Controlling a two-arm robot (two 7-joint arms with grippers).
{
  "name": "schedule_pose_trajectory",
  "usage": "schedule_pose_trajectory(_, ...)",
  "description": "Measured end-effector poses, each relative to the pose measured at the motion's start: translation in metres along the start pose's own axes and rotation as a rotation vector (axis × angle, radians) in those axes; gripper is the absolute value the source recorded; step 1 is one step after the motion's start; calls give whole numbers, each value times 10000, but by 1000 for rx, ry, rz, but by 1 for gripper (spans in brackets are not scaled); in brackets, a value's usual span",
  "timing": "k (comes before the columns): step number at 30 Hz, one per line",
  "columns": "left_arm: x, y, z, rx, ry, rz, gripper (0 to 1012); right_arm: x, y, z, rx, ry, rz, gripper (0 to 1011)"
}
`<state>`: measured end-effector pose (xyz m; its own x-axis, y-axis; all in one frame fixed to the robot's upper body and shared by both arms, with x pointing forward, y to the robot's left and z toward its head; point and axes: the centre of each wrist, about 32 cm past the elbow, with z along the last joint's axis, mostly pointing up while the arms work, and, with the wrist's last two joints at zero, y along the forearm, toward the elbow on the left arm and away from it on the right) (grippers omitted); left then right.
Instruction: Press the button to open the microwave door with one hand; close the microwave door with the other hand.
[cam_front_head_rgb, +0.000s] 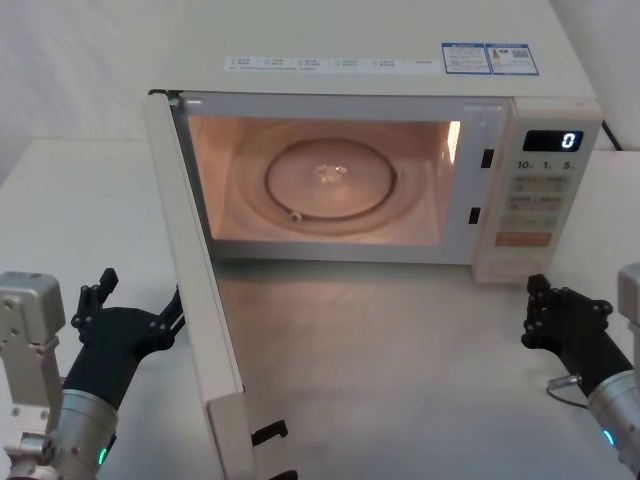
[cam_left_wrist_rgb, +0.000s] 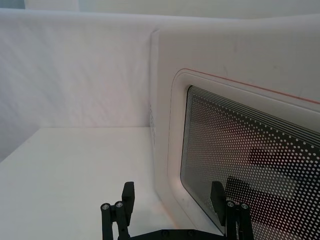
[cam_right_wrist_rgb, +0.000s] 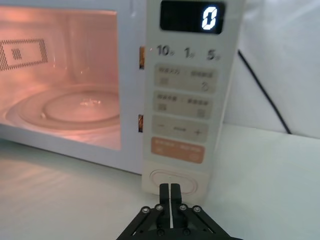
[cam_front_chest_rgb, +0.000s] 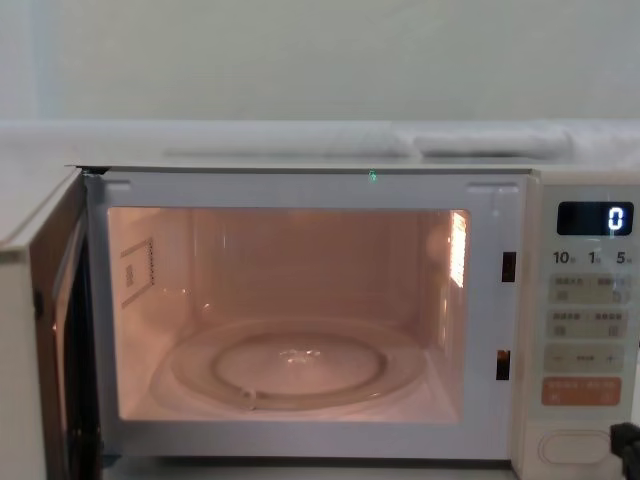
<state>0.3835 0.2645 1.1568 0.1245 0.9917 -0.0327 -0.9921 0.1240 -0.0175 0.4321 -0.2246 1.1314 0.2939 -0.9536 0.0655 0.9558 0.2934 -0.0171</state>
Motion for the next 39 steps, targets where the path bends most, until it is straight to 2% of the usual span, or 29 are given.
schedule_pose_trajectory(5,0,0,0,0,0,0,1001,84,-101,15,46,7,3,140)
schedule_pose_trajectory(10,0,0,0,0,0,0,1001,159,-162,28,63,-1,29,267)
schedule_pose_trajectory(11,0,0,0,0,0,0,1001,179,-176,36,63,-8,38,324)
schedule_pose_trajectory(14,0,0,0,0,0,0,1001,210,-195,51,59,-27,57,382)
schedule_pose_trajectory(15,0,0,0,0,0,0,1001,215,-197,55,57,-33,61,442)
schedule_pose_trajectory(19,0,0,0,0,0,0,1001,241,-209,72,39,-68,86,535)
schedule_pose_trajectory(23,0,0,0,0,0,0,1001,270,-221,86,24,-98,118,703)
schedule_pose_trajectory(27,0,0,0,0,0,0,1001,281,-225,90,18,-108,131,780)
schedule_pose_trajectory(30,0,0,0,0,0,0,1001,286,-230,92,13,-114,139,907)
schedule_pose_trajectory(35,0,0,0,0,0,0,1001,286,-230,92,13,-114,138,1002)
schedule_pose_trajectory(39,0,0,0,0,0,0,1001,286,-229,93,14,-113,138,1001)
